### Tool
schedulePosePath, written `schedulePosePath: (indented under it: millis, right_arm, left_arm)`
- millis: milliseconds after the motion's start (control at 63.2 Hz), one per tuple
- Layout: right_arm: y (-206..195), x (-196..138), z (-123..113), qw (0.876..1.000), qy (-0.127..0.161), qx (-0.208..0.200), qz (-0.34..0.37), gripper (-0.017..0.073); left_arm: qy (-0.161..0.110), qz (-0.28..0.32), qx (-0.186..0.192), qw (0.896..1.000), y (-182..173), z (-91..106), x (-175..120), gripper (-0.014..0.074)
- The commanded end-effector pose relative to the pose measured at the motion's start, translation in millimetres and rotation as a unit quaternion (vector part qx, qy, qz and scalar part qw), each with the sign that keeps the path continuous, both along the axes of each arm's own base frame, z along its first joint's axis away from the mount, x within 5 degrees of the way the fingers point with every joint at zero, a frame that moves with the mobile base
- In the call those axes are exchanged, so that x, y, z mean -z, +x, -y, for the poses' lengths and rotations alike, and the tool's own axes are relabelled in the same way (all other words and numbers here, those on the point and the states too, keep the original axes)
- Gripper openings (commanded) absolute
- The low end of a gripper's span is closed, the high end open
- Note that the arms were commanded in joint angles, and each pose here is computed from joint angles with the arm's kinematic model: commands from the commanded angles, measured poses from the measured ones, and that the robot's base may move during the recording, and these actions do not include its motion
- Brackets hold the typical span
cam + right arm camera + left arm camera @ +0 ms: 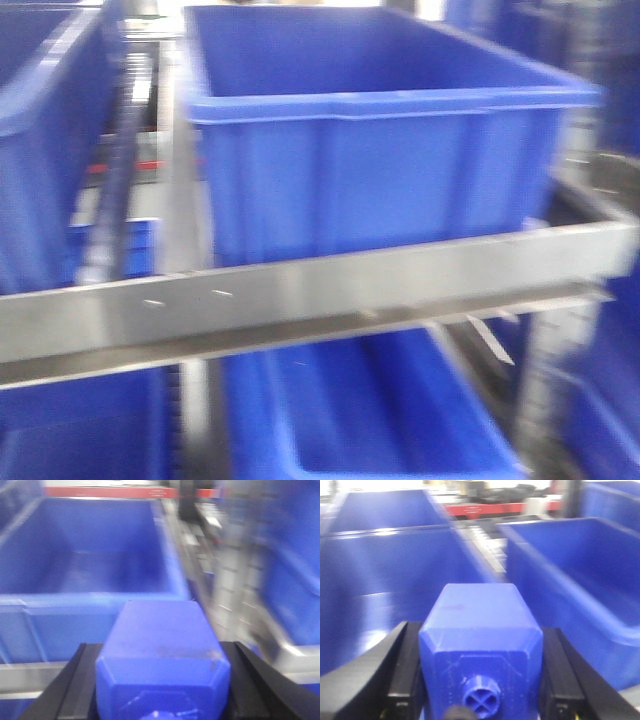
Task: Pick and sort blue part to right shelf
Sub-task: 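Drive the base up to the shelf of blue bins, then hold both blue parts above the blue bins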
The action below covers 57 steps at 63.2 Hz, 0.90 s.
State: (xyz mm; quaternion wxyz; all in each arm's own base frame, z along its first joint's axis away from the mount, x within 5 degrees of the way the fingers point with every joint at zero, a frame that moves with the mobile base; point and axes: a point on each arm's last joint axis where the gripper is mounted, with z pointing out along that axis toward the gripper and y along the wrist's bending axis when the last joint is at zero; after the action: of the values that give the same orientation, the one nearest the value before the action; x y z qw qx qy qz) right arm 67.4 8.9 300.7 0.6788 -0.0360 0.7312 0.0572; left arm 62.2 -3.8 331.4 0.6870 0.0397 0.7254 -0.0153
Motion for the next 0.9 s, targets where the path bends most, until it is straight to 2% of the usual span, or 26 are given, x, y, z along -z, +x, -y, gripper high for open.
schedulePosePath:
  millis: [0,887]
  right_arm:
    - [-0.9,-19.0,0.6,0.998,0.004,0.003,0.061,0.0465]
    - [-0.9,-19.0,0.6,0.998,0.004,0.003,0.061,0.0465]
  left_arm:
    - [-0.006,0.053,0.007,0.999,0.1,1.2,-16.9,0.0314]
    - [-0.006,0.053,0.007,0.999,0.1,1.2,-16.9,0.0314]
